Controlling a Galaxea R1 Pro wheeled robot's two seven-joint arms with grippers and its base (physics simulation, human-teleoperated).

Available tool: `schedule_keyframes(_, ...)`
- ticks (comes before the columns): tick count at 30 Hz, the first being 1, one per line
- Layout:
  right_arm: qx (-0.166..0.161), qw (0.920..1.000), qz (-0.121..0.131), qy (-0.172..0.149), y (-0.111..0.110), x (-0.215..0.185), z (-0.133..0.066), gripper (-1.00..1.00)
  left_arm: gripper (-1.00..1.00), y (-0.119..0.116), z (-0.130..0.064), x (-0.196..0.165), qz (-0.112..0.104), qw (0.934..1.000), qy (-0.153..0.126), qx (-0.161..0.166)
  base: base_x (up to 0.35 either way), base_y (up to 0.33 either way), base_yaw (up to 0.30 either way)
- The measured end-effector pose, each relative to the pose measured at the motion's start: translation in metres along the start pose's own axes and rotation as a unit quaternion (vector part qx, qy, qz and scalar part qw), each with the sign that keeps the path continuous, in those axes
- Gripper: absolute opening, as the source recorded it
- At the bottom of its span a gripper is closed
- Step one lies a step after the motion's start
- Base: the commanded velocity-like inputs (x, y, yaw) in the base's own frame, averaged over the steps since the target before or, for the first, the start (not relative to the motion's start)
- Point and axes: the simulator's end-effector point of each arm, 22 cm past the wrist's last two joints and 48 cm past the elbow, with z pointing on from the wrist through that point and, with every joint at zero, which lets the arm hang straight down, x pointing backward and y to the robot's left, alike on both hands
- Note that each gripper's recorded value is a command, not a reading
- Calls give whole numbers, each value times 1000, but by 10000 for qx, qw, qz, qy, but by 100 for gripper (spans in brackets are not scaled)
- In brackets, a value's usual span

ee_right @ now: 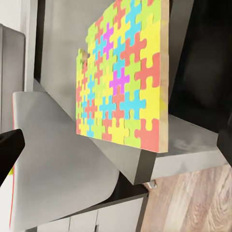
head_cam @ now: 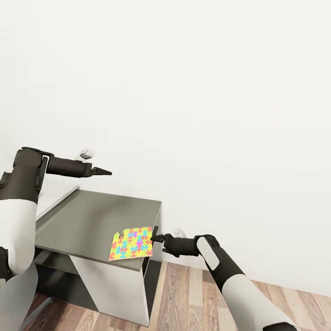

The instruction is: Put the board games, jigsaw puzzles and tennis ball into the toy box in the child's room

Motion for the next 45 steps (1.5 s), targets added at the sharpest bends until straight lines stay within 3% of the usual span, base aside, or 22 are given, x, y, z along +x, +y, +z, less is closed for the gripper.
schedule_keyframes(8,-1,10000,0,0,0,0,0,100,100,0,0,0,-4,10000,-1,-2,4,-4,0)
schedule_keyframes(37,-23,10000,31,-39,-43,12,20,100,100,17,23,41,-18,10000,0,-6,0,0,0)
schedule_keyframes(45,-26,10000,21,-24,-42,13,22,100,100,17,23,41,-27,10000,-4,-4,0,0,0)
